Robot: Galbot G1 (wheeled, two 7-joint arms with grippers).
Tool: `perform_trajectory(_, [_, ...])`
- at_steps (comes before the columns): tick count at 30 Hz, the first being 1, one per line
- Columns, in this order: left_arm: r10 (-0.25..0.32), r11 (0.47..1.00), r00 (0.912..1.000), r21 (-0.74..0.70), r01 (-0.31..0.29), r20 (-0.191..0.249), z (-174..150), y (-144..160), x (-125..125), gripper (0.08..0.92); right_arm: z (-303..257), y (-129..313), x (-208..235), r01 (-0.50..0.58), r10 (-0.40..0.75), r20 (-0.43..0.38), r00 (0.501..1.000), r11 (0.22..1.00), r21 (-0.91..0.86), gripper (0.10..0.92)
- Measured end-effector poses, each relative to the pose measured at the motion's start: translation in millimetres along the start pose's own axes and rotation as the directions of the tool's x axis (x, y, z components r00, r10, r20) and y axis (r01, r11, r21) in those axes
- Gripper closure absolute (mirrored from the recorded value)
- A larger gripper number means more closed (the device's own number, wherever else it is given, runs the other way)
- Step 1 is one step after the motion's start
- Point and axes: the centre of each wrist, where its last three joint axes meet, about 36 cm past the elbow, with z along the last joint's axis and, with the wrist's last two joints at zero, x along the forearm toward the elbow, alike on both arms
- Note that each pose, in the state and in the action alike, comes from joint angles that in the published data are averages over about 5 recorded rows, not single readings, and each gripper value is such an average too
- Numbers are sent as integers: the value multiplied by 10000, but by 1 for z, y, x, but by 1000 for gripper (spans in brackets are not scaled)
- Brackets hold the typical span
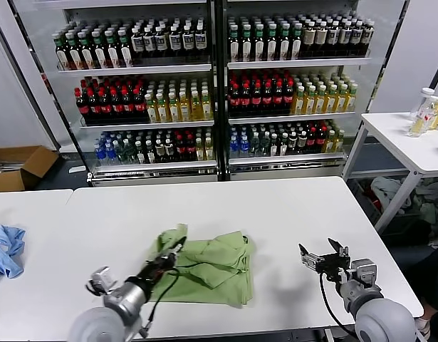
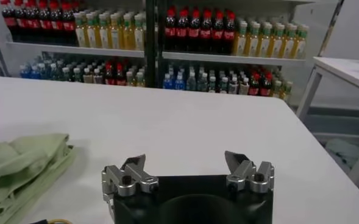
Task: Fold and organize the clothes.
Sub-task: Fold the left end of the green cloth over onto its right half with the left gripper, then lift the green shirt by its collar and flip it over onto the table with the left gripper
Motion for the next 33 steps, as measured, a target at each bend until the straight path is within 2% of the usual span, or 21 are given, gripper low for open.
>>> perform_trajectory(3, [252,9997,9994,-36,-253,-222,10,-7,-12,904,0,0,-2,2,-2,-10,10000,10000,-6,199])
perform_trajectory(6, [450,9985,9981,-281,-462,-428,19,-14,-20,856,1,0,-4,6,-6,-13,10000,10000,-24,200])
perform_trajectory(15, [1204,9845,9905,-1202,-1277,-665,38,-39,-35,597,0,2,-6,42,-42,13,10000,10000,-36,200])
perform_trajectory(24, [1845,9693,9806,-1528,-1927,-666,42,-56,-26,337,1,4,-8,44,-44,9,10000,10000,-47,199])
perform_trajectory(29, [1815,9661,9823,-1779,-1871,-470,36,-59,-15,207,2,8,-11,104,-104,35,9999,9999,-77,200])
perform_trajectory(33, [1167,9669,9929,-2257,-1188,-226,29,-49,-7,179,3,10,-12,134,-134,38,9999,9999,-100,199])
